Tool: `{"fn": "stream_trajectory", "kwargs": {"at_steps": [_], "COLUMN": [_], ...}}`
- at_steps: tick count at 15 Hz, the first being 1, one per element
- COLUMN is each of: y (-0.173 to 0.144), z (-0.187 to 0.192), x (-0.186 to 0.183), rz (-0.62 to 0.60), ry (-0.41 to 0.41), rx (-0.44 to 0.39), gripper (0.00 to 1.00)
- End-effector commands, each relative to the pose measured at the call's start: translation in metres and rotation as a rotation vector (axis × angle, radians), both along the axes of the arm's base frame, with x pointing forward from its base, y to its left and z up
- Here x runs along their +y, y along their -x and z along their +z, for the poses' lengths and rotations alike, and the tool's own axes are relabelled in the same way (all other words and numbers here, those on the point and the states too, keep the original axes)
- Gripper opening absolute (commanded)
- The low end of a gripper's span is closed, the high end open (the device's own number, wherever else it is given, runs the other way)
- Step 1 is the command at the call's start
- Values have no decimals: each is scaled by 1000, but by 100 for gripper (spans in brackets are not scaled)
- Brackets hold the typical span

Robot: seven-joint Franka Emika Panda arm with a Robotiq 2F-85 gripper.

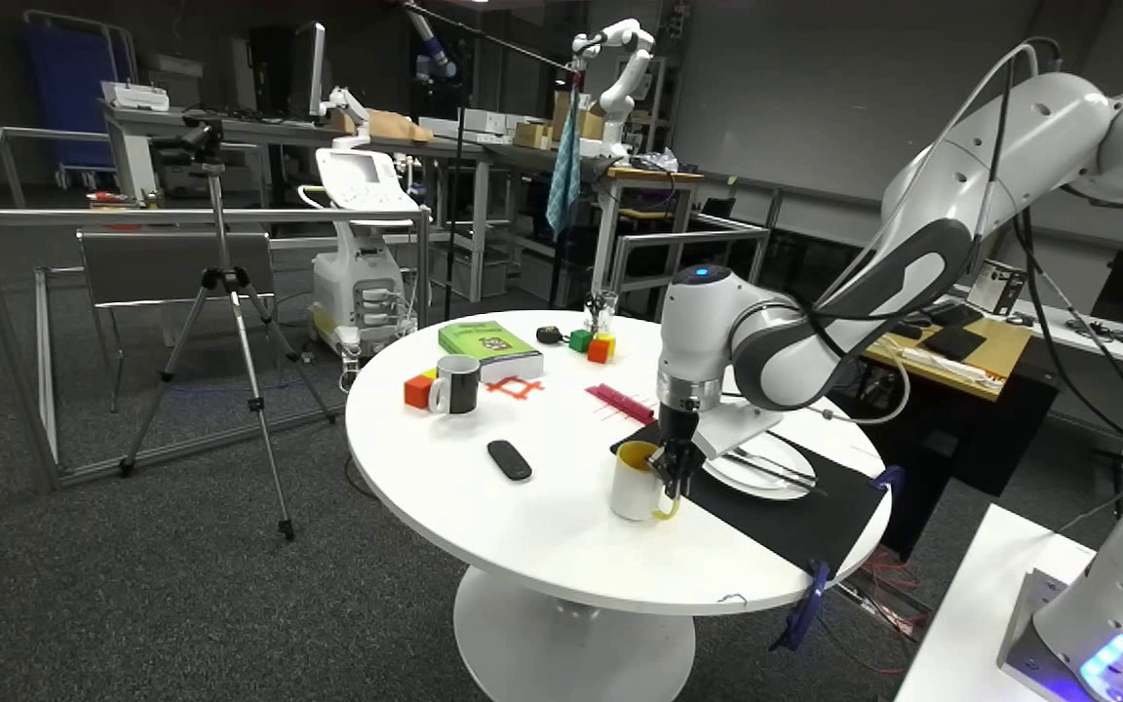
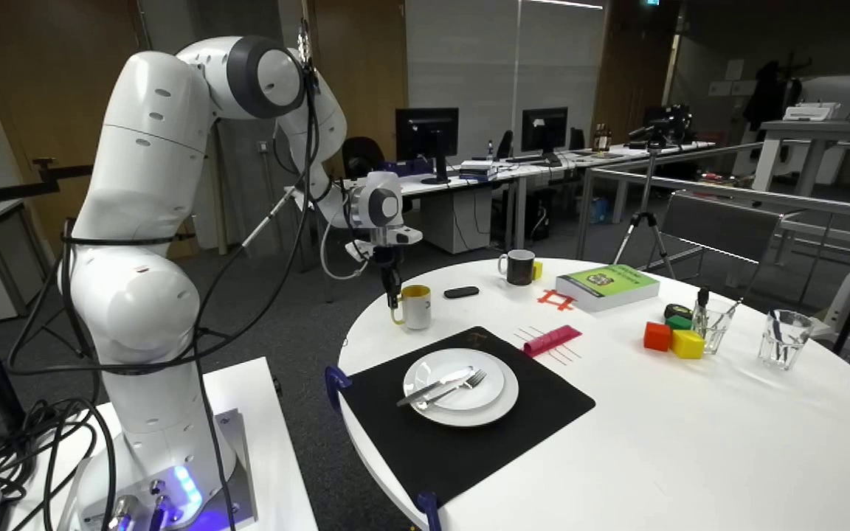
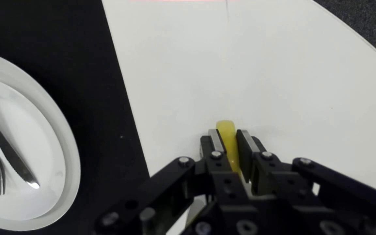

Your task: Move the yellow mug to the right

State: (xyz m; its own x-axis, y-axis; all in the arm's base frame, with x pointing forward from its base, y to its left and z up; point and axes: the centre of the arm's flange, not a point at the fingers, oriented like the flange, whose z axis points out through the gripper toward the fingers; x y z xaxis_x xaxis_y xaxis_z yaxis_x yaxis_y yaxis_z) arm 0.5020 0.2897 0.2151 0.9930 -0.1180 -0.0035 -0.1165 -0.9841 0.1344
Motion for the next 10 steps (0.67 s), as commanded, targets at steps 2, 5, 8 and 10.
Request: {"fn": "stream_trajectory", "kwargs": {"at_steps": [2, 5, 8, 10], "y": [8, 10, 15, 19], "z": [33, 48, 64, 75], "x": [-6, -10, -18, -27], "rz": [-2, -7, -11, -16], "ry": [36, 50, 61, 73], "rx": [-62, -91, -105, -114], "gripper": [4, 4, 4, 4]}}
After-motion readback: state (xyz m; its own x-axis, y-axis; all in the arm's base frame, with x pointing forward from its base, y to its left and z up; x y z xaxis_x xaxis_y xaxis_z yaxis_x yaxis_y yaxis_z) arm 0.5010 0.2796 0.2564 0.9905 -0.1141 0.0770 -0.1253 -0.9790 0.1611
